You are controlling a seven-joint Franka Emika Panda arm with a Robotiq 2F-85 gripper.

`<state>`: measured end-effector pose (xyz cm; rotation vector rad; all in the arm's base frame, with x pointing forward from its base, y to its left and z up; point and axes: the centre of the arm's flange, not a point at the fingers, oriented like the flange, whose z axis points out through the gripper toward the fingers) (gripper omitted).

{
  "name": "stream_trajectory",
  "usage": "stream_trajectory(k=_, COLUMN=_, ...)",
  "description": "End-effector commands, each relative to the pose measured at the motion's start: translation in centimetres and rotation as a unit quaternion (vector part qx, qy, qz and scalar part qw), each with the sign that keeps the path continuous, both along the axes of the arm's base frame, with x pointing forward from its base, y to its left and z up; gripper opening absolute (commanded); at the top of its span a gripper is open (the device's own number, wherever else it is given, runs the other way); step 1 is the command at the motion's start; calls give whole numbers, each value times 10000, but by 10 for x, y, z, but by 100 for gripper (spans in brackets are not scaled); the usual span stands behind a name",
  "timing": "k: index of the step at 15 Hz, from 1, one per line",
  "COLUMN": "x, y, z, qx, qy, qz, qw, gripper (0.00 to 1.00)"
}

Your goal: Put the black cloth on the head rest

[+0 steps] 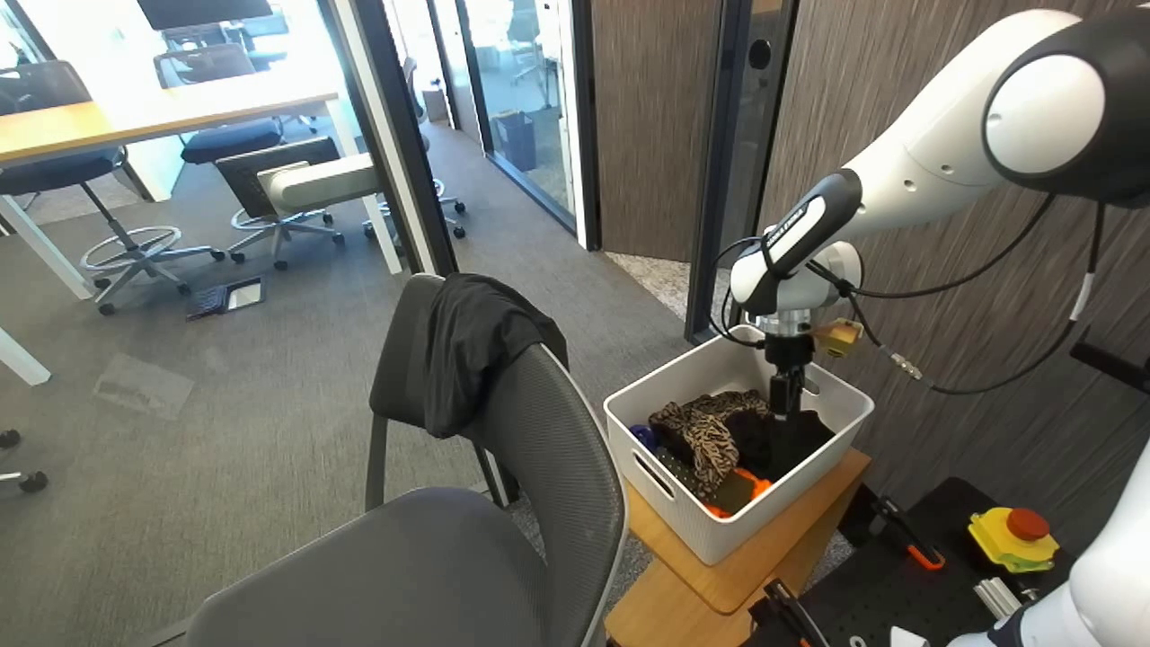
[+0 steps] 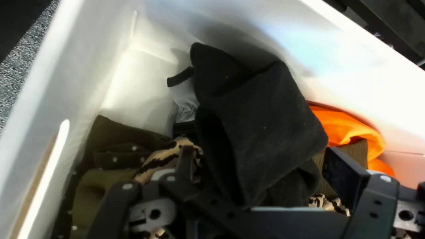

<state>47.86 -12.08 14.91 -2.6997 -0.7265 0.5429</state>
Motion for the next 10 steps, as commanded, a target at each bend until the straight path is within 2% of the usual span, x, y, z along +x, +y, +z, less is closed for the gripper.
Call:
stream_trajectory(k=1, x=9, y=-3, z=-15, qx=165, qy=93, qz=189, qw=9996, gripper=100)
stream_trajectory(k=2, x=9, y=-3, z=-16, qx=178, qy=104, qz=203, qw=9996, gripper=100)
stream_trajectory(k=3, x=8, y=-4, z=-16, qx=199, qy=93, qz=204, qw=9995, gripper=75)
stream_trajectory(k=4, x=8, y=-4, z=-16, qx=217, qy=76, qz=213, qw=9995, gripper=75)
stream_trajectory(k=5, x=7, y=-5, z=-15, qx=217, qy=79, qz=197, qw=9995, gripper=68)
stream_trajectory(k=6, x=7, y=-6, z=-14, qx=221, qy=74, qz=197, qw=9995, gripper=58)
stream_trajectory(k=10, x=8, y=-8, z=-9, qx=209, qy=83, qz=162, qw=9996, gripper=28)
